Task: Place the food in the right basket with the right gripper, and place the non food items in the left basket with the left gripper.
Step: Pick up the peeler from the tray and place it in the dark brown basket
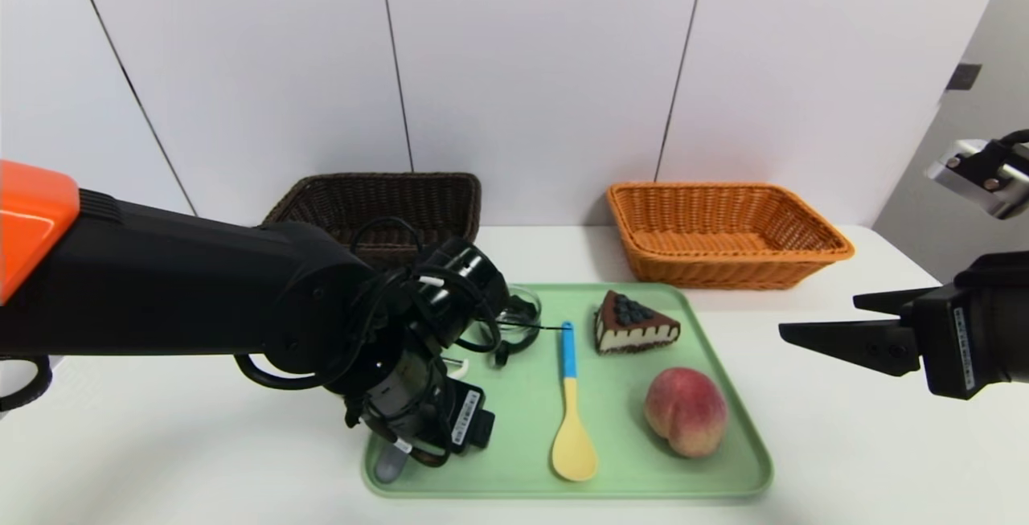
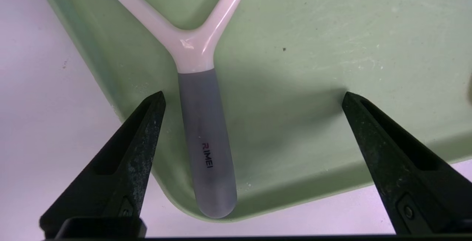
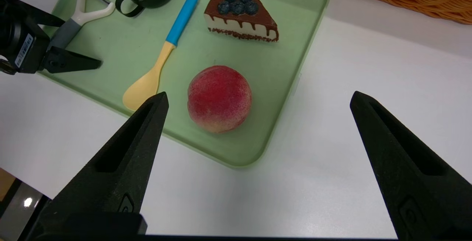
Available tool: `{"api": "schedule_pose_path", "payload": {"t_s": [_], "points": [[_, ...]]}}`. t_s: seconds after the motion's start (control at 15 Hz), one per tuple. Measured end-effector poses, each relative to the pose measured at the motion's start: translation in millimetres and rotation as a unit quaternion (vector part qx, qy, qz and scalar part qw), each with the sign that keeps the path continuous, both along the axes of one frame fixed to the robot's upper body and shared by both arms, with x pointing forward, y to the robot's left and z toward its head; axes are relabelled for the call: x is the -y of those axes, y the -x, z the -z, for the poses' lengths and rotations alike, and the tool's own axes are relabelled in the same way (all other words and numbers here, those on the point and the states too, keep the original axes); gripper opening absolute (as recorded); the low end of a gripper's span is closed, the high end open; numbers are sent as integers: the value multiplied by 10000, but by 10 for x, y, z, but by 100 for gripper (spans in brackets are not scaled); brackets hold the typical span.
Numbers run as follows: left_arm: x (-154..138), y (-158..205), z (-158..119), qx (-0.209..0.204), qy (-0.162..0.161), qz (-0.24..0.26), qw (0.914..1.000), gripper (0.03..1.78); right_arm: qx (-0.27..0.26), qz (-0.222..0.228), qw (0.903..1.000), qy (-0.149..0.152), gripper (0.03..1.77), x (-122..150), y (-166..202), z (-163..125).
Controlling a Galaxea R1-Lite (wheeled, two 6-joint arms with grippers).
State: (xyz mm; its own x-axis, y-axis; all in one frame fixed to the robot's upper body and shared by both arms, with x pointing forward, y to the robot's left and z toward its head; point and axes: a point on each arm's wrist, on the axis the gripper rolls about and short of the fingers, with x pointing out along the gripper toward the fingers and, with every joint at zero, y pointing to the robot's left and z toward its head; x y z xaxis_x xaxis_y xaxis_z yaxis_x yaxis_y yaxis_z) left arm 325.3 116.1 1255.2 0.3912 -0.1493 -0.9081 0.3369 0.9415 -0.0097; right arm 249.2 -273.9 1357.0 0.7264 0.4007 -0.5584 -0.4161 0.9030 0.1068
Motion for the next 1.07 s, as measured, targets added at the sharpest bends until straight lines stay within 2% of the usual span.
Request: {"api": "schedule_pose_path", "payload": {"t_s": [0.33, 0.4, 0.6, 0.87, 0.93, 1.07], "points": [[24, 6, 11, 19, 3, 29, 10000, 169, 29, -5, 10000, -7, 170, 5, 13, -9], [28, 9, 13, 13, 2, 41, 10000, 158, 33, -2, 10000, -10, 170, 6, 16, -11], [33, 8, 21, 59, -63, 16, 10000, 112, 25, -2, 10000, -11, 170, 7, 20, -8], [37, 8, 28, 79, -103, -4, 9999, 70, 15, -2, 10000, -3, 170, 9, 23, 1], [36, 7, 29, 80, -106, -7, 9999, 28, 26, -1, 10000, -8, 170, 11, 27, -2], [35, 7, 29, 81, -109, -6, 9999, 25, 39, -1, 10000, -14, 170, 14, 34, -7]]}}
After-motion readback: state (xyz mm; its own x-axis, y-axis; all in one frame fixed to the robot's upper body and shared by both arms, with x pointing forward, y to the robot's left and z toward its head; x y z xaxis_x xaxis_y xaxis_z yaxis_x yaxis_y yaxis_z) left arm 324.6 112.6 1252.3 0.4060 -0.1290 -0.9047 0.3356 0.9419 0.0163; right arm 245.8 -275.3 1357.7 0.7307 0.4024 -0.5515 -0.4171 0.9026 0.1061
